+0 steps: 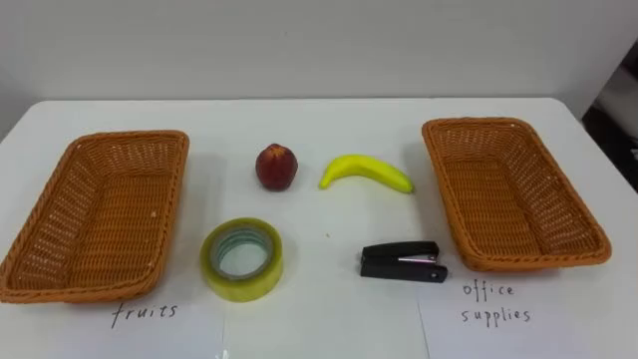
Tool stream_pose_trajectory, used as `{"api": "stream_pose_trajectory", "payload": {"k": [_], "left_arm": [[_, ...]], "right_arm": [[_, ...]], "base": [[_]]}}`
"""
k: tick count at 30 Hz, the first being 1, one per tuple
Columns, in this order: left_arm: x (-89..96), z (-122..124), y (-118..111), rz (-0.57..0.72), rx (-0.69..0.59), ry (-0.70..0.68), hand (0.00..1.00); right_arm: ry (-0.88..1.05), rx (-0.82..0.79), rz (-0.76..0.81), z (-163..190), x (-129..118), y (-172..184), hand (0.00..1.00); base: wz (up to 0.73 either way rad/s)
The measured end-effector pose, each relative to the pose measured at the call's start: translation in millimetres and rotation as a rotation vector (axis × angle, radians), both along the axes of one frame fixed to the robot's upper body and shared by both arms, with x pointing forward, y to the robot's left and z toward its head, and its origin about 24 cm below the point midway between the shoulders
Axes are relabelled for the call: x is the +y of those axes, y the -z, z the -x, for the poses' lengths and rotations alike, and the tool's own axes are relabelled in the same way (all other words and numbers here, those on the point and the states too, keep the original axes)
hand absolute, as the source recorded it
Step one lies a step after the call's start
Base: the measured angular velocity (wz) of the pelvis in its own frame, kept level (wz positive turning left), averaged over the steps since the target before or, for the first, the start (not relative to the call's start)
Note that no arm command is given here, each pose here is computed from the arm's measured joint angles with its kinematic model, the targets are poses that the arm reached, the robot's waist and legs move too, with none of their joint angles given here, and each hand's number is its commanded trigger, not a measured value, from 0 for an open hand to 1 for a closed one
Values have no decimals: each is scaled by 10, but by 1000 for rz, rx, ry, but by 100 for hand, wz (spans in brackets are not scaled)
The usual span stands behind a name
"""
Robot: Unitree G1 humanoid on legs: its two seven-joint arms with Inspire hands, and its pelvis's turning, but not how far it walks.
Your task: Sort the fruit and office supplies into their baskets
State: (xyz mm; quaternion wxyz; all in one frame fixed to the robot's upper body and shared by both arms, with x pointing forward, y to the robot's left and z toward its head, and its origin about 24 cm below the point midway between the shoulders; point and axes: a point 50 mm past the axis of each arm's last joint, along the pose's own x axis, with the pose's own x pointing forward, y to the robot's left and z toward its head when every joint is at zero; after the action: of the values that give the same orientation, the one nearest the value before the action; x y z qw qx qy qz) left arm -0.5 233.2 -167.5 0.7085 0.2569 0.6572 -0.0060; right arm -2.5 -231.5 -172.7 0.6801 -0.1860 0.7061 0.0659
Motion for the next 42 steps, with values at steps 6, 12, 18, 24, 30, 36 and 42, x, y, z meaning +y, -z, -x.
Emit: {"api": "stream_pose_trajectory", "payload": {"k": [6, 12, 18, 24, 30, 36, 42], "left_arm": [[-4, 19, 5, 5, 7, -15, 0], [-7, 20, 7, 8, 14, -17, 0], [-6, 30, 8, 20, 32, -19, 0], [71, 13, -17, 10, 7, -63, 0], [191, -11, -63, -40, -42, -136, 0], [264, 91, -90, -69, -37, -171, 0], [387, 124, -136, -107, -57, -213, 0]], "right_arm": [[47, 12, -13, 57, 16, 4, 0], [91, 37, -34, 134, 28, 3, 0], [155, 36, -30, 155, 26, 2, 0], [417, -18, 28, 221, -72, -23, 0], [669, -47, 100, 379, -179, -62, 0], [982, -129, 137, 463, -264, -96, 0], [1277, -205, 187, 498, -356, -129, 0]], "base": [[0], [0], [-1], [-1], [-1], [-11], [-15]]}}
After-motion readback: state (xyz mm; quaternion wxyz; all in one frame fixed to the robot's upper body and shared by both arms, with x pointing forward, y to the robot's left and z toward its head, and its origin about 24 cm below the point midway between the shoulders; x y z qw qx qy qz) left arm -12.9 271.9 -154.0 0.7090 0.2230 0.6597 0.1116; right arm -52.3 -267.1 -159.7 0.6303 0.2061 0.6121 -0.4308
